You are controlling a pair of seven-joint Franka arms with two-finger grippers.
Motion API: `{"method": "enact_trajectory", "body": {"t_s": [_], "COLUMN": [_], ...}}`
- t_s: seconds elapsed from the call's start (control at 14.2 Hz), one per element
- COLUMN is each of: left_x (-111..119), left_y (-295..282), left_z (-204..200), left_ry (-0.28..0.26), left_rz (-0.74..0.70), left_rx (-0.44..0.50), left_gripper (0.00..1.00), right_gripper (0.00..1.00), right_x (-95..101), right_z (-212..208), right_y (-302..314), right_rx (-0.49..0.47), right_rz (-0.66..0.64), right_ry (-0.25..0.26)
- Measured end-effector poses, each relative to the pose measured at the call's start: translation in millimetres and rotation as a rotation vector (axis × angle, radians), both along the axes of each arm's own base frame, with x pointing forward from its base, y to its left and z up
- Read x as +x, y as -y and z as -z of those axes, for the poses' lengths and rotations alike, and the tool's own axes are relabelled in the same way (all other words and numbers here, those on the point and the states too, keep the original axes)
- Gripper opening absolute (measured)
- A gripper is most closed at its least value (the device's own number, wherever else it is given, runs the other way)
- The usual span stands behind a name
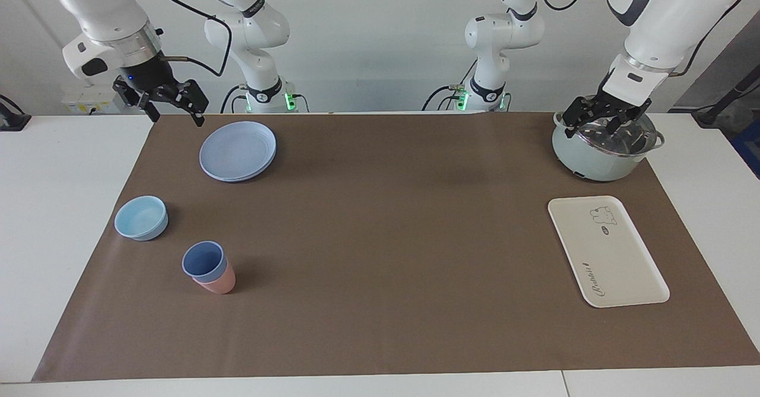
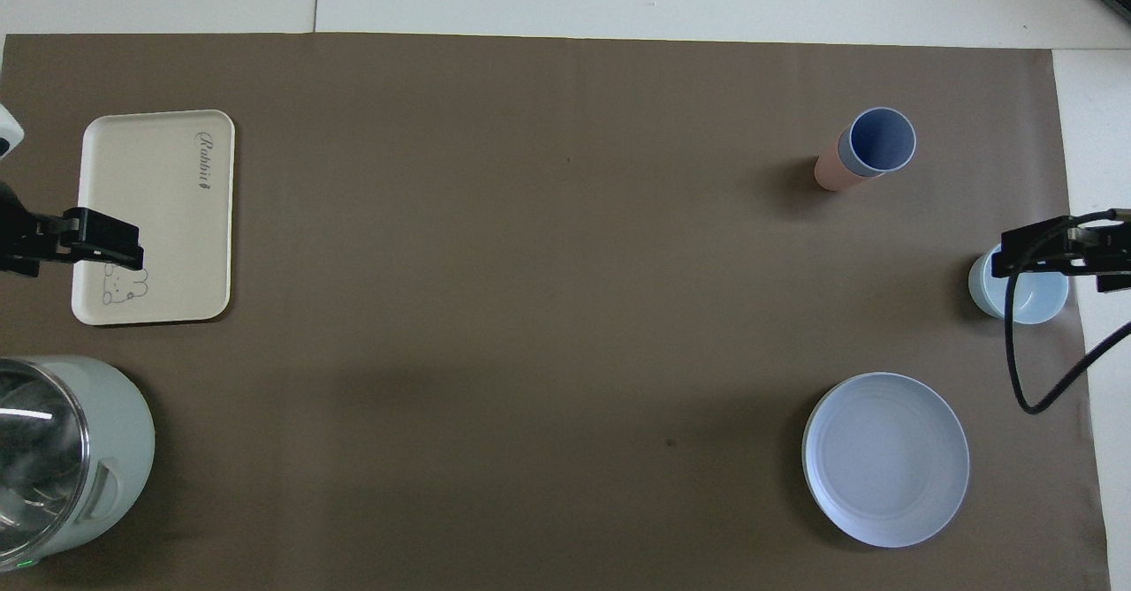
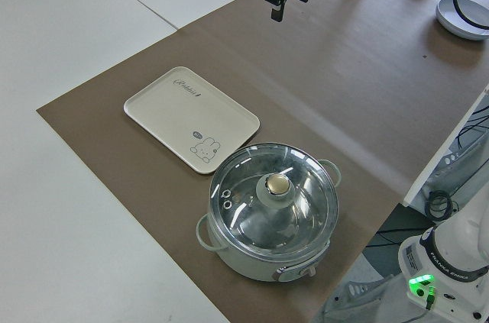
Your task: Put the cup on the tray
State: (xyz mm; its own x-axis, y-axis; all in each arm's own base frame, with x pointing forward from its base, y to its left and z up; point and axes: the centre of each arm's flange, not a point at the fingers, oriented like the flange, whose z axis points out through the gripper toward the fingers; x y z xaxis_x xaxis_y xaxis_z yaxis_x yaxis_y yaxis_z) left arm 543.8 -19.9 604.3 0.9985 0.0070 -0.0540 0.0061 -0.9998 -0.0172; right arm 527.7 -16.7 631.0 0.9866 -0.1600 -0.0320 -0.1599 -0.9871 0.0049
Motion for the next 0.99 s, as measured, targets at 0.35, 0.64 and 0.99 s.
{"method": "enact_trajectory", "body": {"t_s": [0.35,0.64,0.99], "left_x": [0.0,0.0,0.0], "left_y": [0.0,0.0,0.0], "left_z": [0.0,0.0,0.0], "left_ry": [0.0,0.0,0.0], "left_rz": [0.0,0.0,0.0], "left_rx": [0.0,0.0,0.0], "left_gripper": [1.0,1.0,1.0], "right_gripper": [1.0,1.0,1.0], "right_x": [0.0,-0.2,2.6], "right_z": [-0.1,0.4,4.3], "right_y": [-2.2,-2.5,0.1], "right_rx": [0.0,0.0,0.001], "right_rz": [-0.003,-0.004,-0.066], "right_ry": [0.0,-0.001,0.022]}}
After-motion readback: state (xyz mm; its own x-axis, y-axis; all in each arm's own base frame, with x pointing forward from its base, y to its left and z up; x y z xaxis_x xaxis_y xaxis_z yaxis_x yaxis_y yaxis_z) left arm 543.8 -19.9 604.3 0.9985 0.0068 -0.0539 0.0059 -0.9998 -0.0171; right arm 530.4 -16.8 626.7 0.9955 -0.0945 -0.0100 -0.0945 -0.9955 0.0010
